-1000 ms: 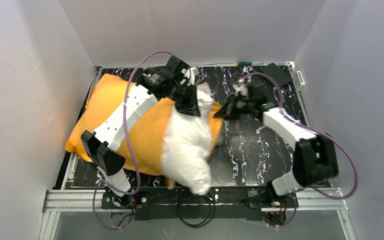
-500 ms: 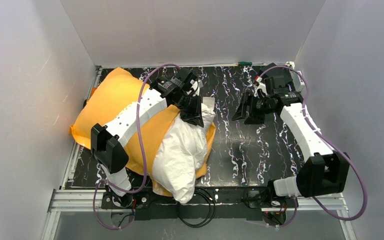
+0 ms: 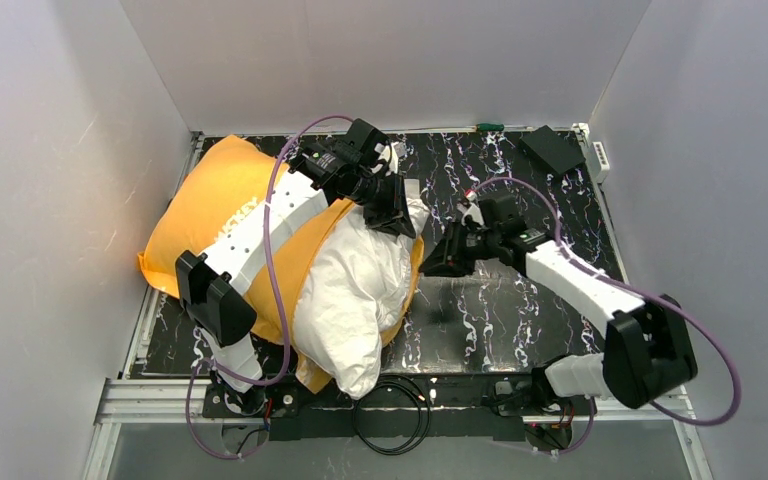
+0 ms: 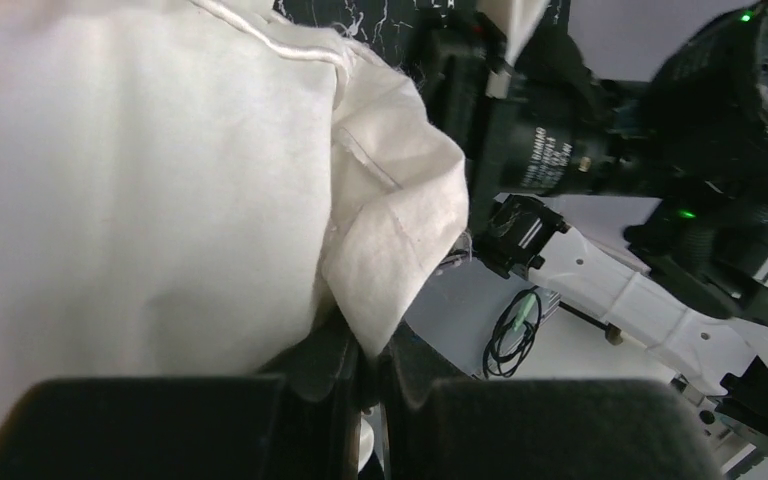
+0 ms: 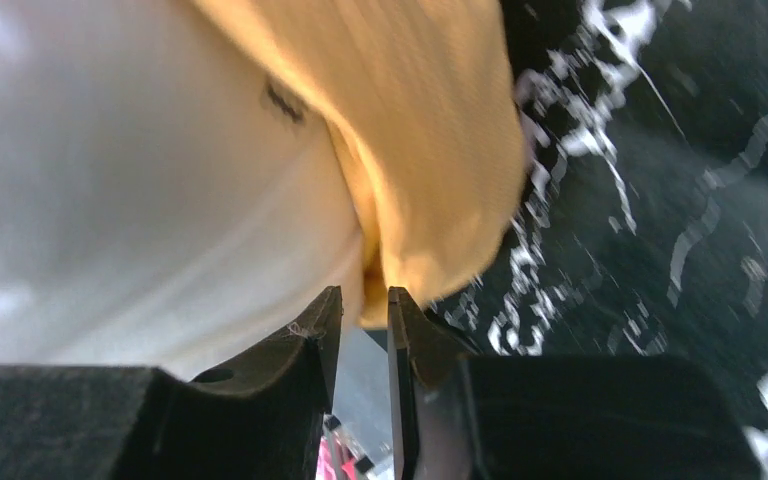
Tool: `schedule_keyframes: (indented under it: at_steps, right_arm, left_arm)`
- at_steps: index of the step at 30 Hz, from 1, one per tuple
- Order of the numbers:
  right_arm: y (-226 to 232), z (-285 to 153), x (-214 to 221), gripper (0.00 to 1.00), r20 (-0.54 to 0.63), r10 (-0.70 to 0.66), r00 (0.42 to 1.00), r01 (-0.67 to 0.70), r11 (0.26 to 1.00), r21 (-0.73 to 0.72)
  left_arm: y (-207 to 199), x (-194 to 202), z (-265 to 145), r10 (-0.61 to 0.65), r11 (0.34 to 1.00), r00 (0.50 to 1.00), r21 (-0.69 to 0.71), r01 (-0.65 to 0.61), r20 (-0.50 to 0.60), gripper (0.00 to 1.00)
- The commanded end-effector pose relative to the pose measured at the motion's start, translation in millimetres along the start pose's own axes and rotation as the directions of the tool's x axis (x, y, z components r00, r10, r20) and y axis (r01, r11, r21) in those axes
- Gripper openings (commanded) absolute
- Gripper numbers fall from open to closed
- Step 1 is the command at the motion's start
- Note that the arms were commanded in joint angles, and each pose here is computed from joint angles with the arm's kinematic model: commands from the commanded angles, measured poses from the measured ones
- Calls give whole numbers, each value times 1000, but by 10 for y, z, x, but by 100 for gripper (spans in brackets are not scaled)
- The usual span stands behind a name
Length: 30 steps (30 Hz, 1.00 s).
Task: Put the pillow into the pillowcase
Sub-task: Stuff the pillow into the pillowcase.
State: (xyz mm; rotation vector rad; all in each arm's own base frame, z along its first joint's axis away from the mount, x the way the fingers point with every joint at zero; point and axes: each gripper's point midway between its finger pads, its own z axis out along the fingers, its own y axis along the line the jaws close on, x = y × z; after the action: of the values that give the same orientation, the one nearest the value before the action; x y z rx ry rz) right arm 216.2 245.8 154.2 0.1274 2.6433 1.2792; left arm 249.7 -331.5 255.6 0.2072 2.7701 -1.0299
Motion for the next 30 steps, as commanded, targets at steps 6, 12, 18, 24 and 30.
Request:
schedule_keyframes:
  at_steps: [6, 12, 18, 24, 30]
  right_arm:
    - [685, 413, -783, 49, 188, 34, 982, 8, 976, -219]
    - [512, 571, -896, 60, 204, 30, 979, -5, 992, -124]
    - [507, 715, -945, 70, 205, -17, 979, 47, 989, -140]
    - [843, 856, -982, 51, 189, -118, 975, 154, 969, -192]
    - [760, 446, -901, 1, 192, -198, 961, 228, 962, -147]
  left_arm:
    - [-409, -64, -299, 2, 989, 999, 146, -6, 32, 0]
    - [-520, -112, -390, -6, 985, 999, 173, -3, 51, 0]
    - [-630, -149, -455, -17, 979, 998, 202, 5, 57, 0]
    - [-689, -191, -492, -39, 975, 997, 222, 23, 68, 0]
    - [-569, -313, -594, -75, 977, 991, 207, 50, 114, 0]
